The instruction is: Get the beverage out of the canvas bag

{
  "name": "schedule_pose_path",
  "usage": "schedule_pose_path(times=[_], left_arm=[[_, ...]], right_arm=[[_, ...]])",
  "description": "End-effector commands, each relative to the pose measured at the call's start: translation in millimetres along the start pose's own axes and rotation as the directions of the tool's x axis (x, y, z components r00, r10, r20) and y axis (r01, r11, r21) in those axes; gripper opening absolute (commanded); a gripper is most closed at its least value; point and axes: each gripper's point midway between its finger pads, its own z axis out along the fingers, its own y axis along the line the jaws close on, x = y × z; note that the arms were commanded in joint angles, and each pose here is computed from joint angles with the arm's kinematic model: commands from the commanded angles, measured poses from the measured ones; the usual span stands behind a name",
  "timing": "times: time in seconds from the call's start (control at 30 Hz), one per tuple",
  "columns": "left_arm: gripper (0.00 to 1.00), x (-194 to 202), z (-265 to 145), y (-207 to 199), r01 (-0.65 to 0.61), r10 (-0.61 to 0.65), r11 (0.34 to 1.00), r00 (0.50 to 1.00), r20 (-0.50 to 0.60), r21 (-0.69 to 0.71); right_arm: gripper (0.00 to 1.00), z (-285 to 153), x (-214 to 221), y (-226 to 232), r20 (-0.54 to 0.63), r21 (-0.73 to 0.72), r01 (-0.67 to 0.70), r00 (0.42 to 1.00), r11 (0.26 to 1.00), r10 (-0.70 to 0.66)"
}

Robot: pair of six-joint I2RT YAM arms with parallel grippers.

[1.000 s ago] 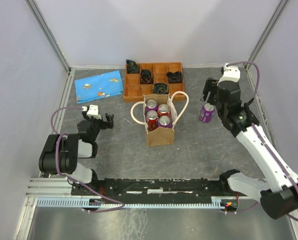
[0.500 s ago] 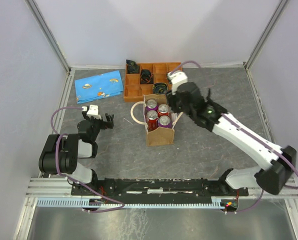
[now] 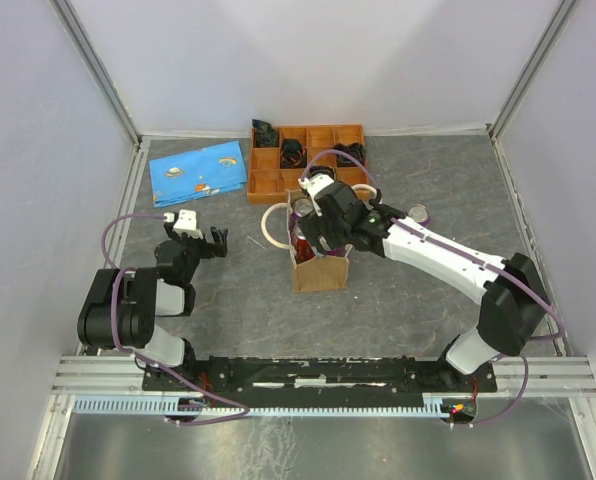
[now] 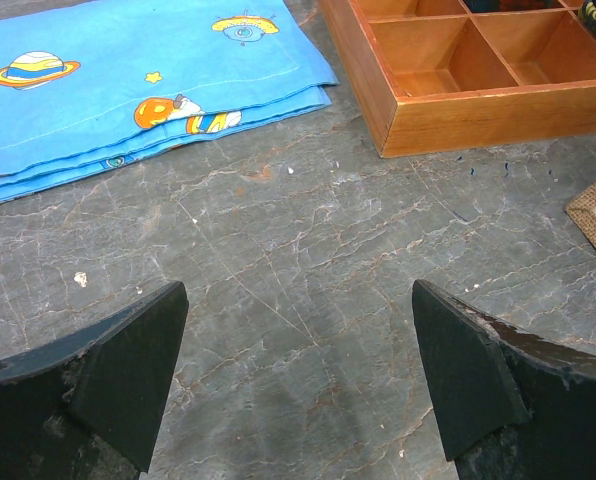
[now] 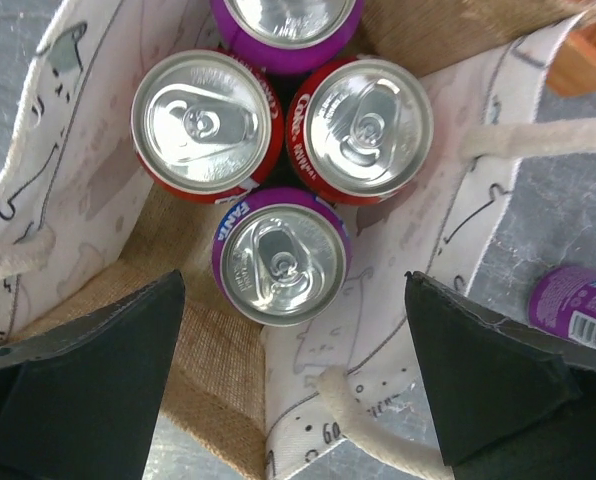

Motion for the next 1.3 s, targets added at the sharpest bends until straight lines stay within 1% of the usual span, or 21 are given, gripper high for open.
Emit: schedule_pose_path(times=[0.0,0.23,0.4,0.63,0.83,0.9,0.97,1.03,1.13,1.17,1.2,1.23,1.27], left_arm=[[0.99,-14,1,2,-0.061,0.061,0.998,0.997,0.056,0.004],[0.99,-14,1,2,-0.062,0.061,0.998,0.997,0.055,0.004],[0.99,-14,1,2,-0.061,0.061,0.998,0.997,0.056,0.004],[0.99,-14,1,2,-0.061,0.061,0.998,0.997,0.055,0.004],[0.99,-14,1,2,-0.061,0.061,0.998,0.997,0.056,0.004],[0.99,-14,1,2,-0.061,0.061,0.998,0.997,0.055,0.004],[0.99,-14,1,2,-0.061,0.061,0.998,0.997,0.055,0.005],[0.99,-14,1,2,-0.061,0.061,0.998,0.997,0.056,0.006],[0.99,-14,1,2,-0.061,0.061,0.998,0.997,0.056,0.004],[0.99,-14,1,2,-0.061,0.061,0.998,0.997,0.056,0.004],[0.99,-14,1,2,-0.061,0.061,0.998,0.997,0.057,0.004],[0.99,-14,1,2,-0.061,0.061,0.998,0.997,0.056,0.005],[0.99,-14,1,2,-0.061,0.061,0.998,0.997,0.055,0.004]], right_arm=[[0.99,0,17,12,-0.066,-0.055,0.019,0.998,0.998,-0.023],[0.99,5,45,13,-0.148,-0.055,0.048,0.987,0.997,-0.055],[0.99,20,59,11,-0.189,-0.039,0.075,0.979,0.996,-0.081],[0.99,38,57,12,-0.185,-0.016,0.087,0.979,0.996,-0.088],[0.99,48,44,9,-0.157,0.024,0.082,0.985,0.996,-0.077],[0.95,49,41,9,-0.152,0.028,0.077,0.986,0.997,-0.072],[0.86,49,40,9,-0.151,0.028,0.074,0.986,0.997,-0.069],[0.72,49,41,10,-0.155,0.026,0.073,0.986,0.997,-0.068],[0.48,49,44,9,-0.169,0.026,0.077,0.983,0.997,-0.071],[0.37,49,44,9,-0.172,0.028,0.079,0.982,0.997,-0.073],[0.16,49,45,8,-0.175,0.033,0.080,0.982,0.996,-0.073],[0.03,48,44,7,-0.176,0.040,0.083,0.982,0.996,-0.074],[0.00,47,44,5,-0.183,0.047,0.087,0.980,0.995,-0.077]])
